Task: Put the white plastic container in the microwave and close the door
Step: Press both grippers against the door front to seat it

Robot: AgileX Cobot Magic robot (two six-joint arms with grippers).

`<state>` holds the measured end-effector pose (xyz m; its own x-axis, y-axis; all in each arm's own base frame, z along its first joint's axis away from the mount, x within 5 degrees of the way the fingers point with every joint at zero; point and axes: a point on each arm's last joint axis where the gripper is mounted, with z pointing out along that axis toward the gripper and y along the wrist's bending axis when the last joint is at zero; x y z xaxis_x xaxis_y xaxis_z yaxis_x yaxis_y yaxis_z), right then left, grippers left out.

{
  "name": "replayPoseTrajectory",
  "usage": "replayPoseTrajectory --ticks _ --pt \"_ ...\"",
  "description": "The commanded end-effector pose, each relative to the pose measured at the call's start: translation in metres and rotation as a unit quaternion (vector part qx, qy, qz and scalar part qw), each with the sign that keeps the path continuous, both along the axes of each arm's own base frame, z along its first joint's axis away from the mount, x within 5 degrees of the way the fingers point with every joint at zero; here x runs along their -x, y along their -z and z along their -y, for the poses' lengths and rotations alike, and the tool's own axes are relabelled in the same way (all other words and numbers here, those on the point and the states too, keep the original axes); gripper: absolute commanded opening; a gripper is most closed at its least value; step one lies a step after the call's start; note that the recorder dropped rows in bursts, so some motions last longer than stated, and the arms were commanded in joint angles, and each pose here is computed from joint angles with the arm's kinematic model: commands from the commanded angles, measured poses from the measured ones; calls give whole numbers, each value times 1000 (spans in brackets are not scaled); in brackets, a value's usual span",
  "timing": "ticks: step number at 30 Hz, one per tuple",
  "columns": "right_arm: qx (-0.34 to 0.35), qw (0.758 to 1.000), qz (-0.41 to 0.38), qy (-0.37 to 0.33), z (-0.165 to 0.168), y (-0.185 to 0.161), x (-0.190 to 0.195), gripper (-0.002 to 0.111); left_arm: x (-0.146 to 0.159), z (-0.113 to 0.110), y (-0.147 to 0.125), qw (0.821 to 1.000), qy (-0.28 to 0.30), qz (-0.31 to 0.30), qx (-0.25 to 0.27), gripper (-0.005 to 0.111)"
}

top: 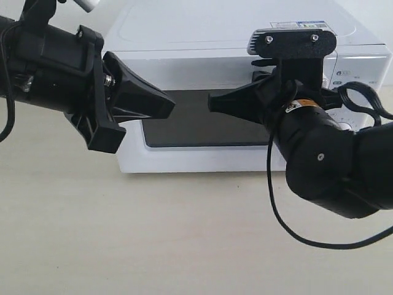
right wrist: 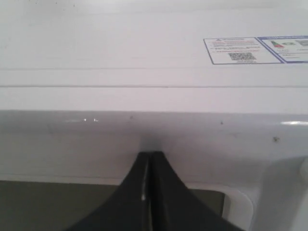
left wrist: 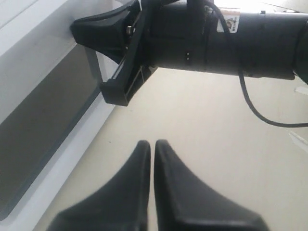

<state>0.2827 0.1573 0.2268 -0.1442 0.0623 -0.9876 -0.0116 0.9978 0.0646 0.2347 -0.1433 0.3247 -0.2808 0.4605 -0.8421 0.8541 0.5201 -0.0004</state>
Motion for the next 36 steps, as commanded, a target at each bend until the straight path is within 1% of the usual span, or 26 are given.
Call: replayPoseTrajectory --ticks 1,7,10,12,18,22,28,36 --pt "7 1000 26 11 2 -8 -5 0 1 0 -1 1000 -5 1 4 4" --pt "-1 1000 4 10 3 -7 -2 0 1 -1 -1 1000 -3 3 -1 4" --pt "25 1000 -7 17 6 -10 3 0 2 -1 0 1000 1 2 -10 4" --pt "37 999 4 17 6 -12 10 0 3 -1 1 1000 3 0 -10 4" --pt "39 999 21 10 13 -20 30 0 3 -1 1 1000 -1 -10 -4 4" --pt "48 998 9 34 22 -15 36 0 4 -1 1 1000 1 -14 -4 4" --pt "40 997 -19 67 28 -10 38 0 3 -1 1 1000 0 -12 -4 4" --pt "33 996 -25 74 29 -9 38 0 3 -1 1 1000 0 -12 -4 4"
